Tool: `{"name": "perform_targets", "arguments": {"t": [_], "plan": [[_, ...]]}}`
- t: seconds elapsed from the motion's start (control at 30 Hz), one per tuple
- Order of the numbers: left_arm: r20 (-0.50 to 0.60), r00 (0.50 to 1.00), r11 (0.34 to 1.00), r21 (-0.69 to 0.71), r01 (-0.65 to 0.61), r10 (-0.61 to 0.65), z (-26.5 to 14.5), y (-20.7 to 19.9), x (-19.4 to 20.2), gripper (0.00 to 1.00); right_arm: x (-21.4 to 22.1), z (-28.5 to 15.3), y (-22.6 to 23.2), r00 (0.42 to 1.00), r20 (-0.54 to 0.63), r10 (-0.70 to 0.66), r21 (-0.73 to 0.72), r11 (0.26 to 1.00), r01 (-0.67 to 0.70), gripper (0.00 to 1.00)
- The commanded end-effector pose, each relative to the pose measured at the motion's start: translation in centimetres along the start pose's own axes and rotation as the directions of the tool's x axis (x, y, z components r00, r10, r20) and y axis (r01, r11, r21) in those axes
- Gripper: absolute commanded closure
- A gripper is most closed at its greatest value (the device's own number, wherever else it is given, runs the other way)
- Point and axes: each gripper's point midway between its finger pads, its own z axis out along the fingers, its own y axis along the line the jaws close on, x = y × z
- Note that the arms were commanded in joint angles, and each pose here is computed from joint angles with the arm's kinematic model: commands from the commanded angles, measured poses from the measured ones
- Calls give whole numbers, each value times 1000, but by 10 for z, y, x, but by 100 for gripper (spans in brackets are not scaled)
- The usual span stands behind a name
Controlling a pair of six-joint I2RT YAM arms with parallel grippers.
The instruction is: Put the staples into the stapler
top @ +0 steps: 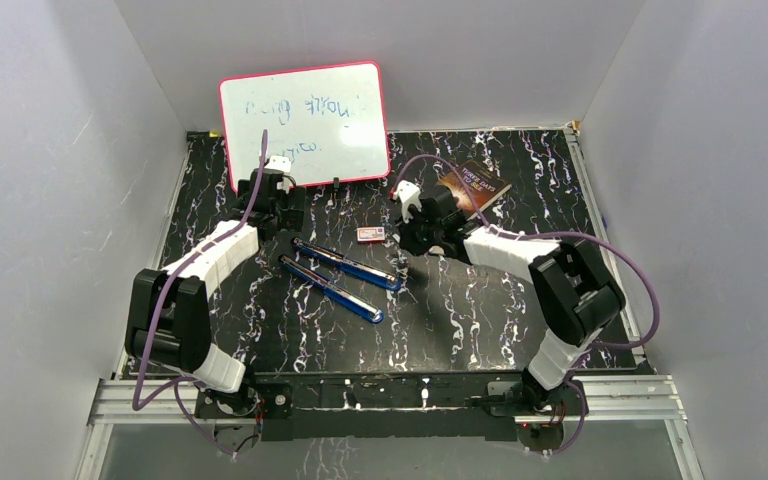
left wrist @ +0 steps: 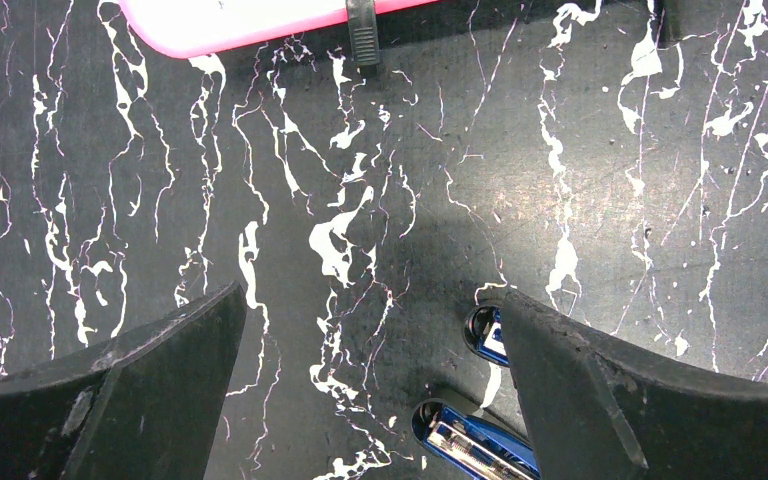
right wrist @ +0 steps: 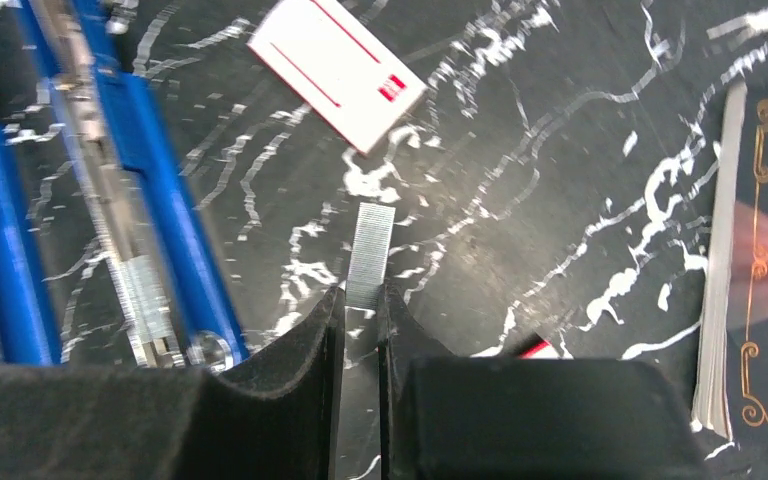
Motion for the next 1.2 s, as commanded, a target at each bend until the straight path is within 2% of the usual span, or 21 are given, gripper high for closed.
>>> {"name": "perform_targets", "arguments": {"t": [0.0, 0.27, 0.53, 0.77, 0.97, 1.17], "plan": [[35, 999, 1000, 0, 20, -20, -9, 5, -7, 2, -5, 13, -22, 996, 64, 58, 67, 996, -62, 92], [38, 999, 1000, 1, 23, -23, -10, 4, -8, 2, 23, 40, -35, 996, 25, 85, 89, 992, -86, 86], [38, 999, 1000, 1, 22, -22, -10, 5, -8, 2, 35, 40, -40, 994, 23, 103, 124, 987, -105, 65], [40, 999, 1000, 2, 23, -23, -10, 5, -9, 2, 29, 38, -40, 992, 58, 111, 122, 986, -118, 53], [43, 999, 1000, 1, 24, -24, -11, 5, -9, 2, 3, 31, -45, 988, 123, 94, 149, 982, -112, 50], [41, 999, 1000, 5, 24, -24, -10, 5, -9, 2, -4, 26, -42, 986, 144, 78, 153, 983, -100, 49]]}}
